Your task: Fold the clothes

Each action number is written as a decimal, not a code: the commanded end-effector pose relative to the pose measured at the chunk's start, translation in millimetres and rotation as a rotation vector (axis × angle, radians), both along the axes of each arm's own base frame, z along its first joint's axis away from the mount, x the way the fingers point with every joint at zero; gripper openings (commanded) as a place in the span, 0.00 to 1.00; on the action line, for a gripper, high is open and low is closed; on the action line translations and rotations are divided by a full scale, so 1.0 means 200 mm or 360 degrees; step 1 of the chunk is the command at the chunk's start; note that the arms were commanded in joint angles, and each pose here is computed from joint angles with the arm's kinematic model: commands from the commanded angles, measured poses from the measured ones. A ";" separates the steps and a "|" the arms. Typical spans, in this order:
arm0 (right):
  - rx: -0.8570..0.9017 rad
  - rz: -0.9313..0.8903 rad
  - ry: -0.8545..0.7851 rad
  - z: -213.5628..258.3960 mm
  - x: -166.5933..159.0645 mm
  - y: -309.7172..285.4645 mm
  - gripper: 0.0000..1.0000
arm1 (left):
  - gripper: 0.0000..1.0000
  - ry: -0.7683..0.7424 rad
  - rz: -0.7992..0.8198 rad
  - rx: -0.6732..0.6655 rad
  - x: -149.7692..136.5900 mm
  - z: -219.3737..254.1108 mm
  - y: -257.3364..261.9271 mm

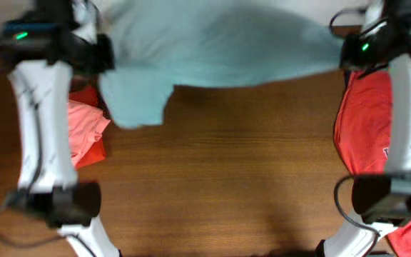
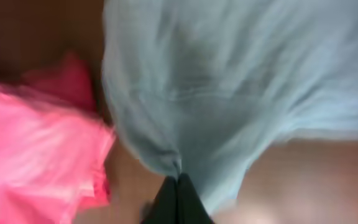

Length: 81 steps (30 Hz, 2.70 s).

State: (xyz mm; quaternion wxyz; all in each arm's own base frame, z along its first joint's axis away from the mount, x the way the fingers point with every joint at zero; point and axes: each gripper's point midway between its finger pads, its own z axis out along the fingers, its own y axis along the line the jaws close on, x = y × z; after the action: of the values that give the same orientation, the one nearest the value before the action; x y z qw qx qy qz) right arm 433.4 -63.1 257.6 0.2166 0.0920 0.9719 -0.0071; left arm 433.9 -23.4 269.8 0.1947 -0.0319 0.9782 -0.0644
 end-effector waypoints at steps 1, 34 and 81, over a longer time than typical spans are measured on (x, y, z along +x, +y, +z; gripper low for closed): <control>-0.0086 0.0010 0.0311 -0.29 -0.12 -0.05 0.04 | 0.00 0.0441 -0.0139 0.0016 -0.13 -0.34 -0.02; 0.0057 -0.0176 0.1050 -0.71 -0.95 0.01 0.04 | 0.00 0.1092 -0.0006 0.0079 -1.00 -0.66 0.05; -0.0085 -0.0113 0.0306 -1.00 -0.20 -0.15 0.04 | 0.00 0.0197 0.0263 0.0261 -0.22 -0.87 0.20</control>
State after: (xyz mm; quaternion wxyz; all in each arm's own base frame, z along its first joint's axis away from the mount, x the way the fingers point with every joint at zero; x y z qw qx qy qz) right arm 388.8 -90.9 65.0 0.1237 0.1277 0.9829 -0.0479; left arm 383.6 8.4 101.2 0.1359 -0.0817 0.9872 0.0166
